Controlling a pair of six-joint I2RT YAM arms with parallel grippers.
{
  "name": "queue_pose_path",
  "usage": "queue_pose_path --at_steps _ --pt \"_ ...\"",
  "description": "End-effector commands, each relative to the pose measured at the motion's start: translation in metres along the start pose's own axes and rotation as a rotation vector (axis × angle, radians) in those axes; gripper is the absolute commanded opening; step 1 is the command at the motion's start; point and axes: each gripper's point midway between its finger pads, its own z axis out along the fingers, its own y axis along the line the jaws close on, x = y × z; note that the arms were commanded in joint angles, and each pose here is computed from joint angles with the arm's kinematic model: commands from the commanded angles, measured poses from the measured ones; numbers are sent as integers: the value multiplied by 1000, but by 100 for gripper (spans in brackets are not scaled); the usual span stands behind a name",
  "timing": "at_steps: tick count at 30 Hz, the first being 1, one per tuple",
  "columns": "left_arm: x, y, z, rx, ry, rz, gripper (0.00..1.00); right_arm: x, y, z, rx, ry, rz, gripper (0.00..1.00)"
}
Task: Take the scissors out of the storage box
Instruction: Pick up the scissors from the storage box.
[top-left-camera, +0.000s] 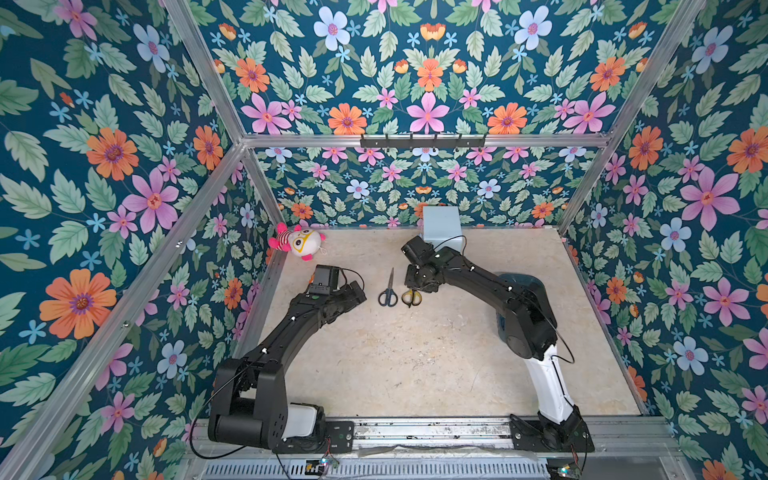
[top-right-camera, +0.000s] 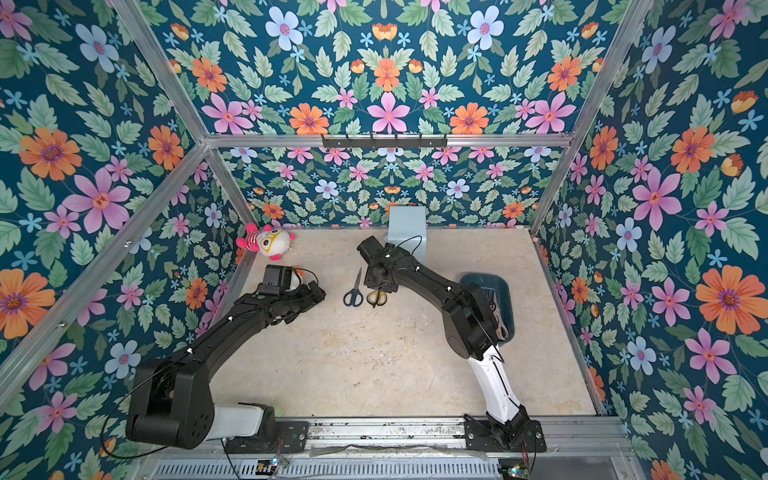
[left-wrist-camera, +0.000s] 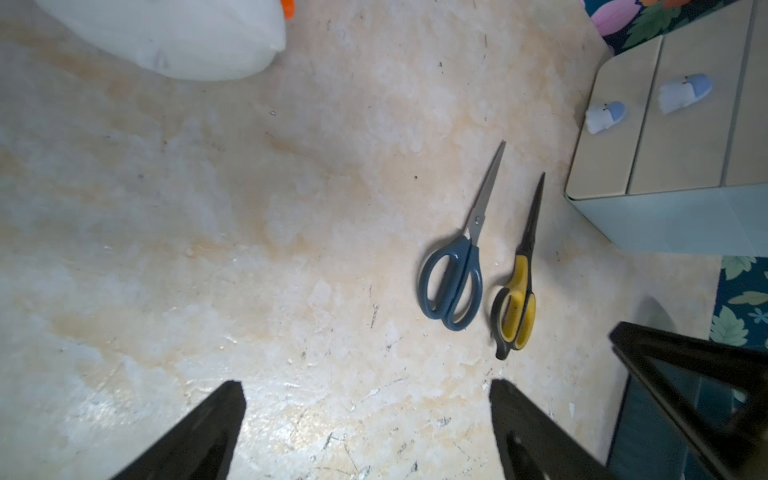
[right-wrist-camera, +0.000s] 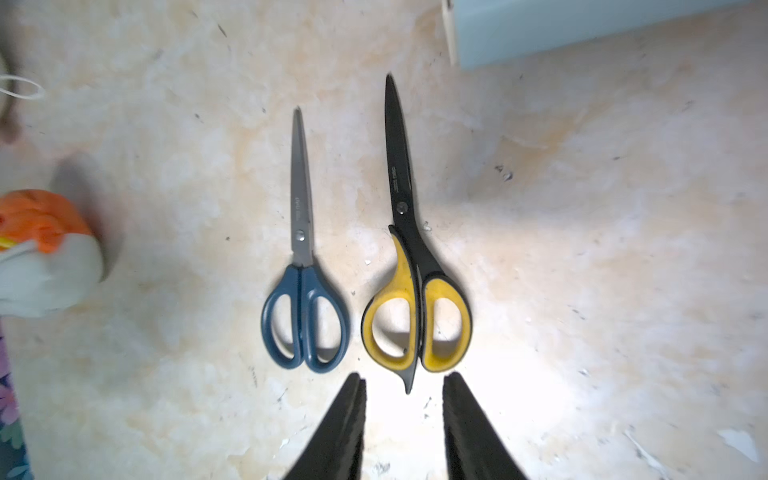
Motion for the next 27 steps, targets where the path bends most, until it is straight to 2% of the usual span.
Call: queue_pose_path --at_steps 1,4,9,20,27 --pt "3 -16 0 61 20 47 96 -9 -15 -25 -2 -45 -37 37" --pt "5 -27 3 78 25 71 96 -7 -37 -45 -42 -49 -34 36" --pt "11 -43 9 98 35 93 96 -3 -101 -73 -35 -40 10 36" --pt "23 -76 25 121 82 159 96 26 -277 -104 160 9 249 35" --pt "28 -83 34 123 105 166 96 44 -330 -116 224 1 351 35"
